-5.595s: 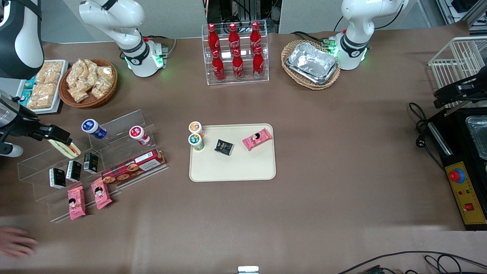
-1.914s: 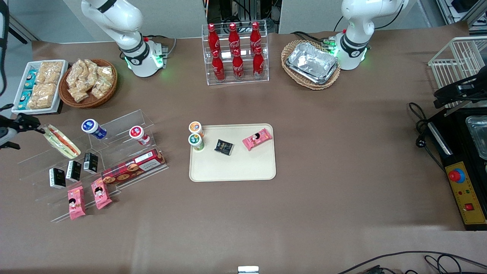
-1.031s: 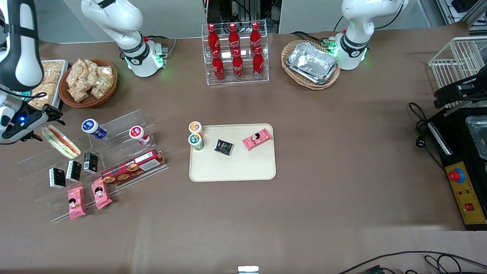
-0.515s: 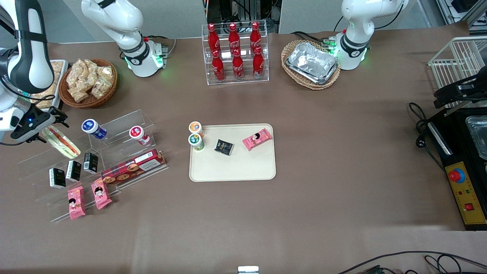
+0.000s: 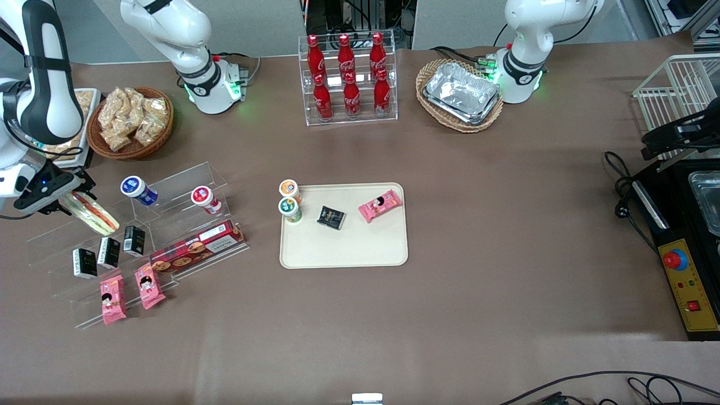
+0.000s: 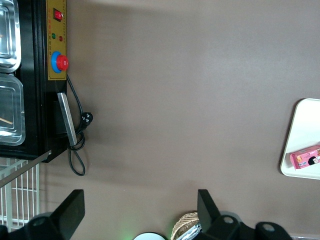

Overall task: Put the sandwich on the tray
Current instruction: 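Carry the sandwich with the right gripper over to the cream tray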

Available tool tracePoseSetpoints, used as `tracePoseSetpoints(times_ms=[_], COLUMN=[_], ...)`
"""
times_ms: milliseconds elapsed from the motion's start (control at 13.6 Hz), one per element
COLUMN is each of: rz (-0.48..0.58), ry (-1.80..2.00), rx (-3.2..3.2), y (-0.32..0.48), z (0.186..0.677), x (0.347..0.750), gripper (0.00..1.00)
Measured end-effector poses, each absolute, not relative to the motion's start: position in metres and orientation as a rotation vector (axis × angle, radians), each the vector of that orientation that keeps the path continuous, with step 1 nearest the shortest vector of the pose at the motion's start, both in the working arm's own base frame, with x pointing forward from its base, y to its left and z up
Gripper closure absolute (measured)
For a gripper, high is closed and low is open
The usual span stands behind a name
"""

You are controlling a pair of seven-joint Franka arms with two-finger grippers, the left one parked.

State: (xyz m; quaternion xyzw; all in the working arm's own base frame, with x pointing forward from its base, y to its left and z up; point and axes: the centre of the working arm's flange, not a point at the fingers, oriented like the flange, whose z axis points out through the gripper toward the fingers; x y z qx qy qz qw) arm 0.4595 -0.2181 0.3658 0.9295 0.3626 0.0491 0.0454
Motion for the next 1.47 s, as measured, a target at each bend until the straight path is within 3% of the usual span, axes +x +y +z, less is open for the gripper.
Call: tracePoseSetpoints(times_ms=[74, 221, 589, 1031, 1472], rz=[0.150, 0.161, 0.194, 0.109, -0.007], ry=[1.108, 1.088, 0.917, 0.441, -0.199], rx=[2.838, 2.841, 2.892, 3.086, 3.154], y=[-0.218, -0.220, -0.231, -0.212, -0.065], z=[0.363, 0.365, 0.412, 0.524, 0.544], x=[0.460, 0.461, 0.481, 0.510, 0.543], gripper=[0.33, 0.55, 0.74, 0.80, 0.80])
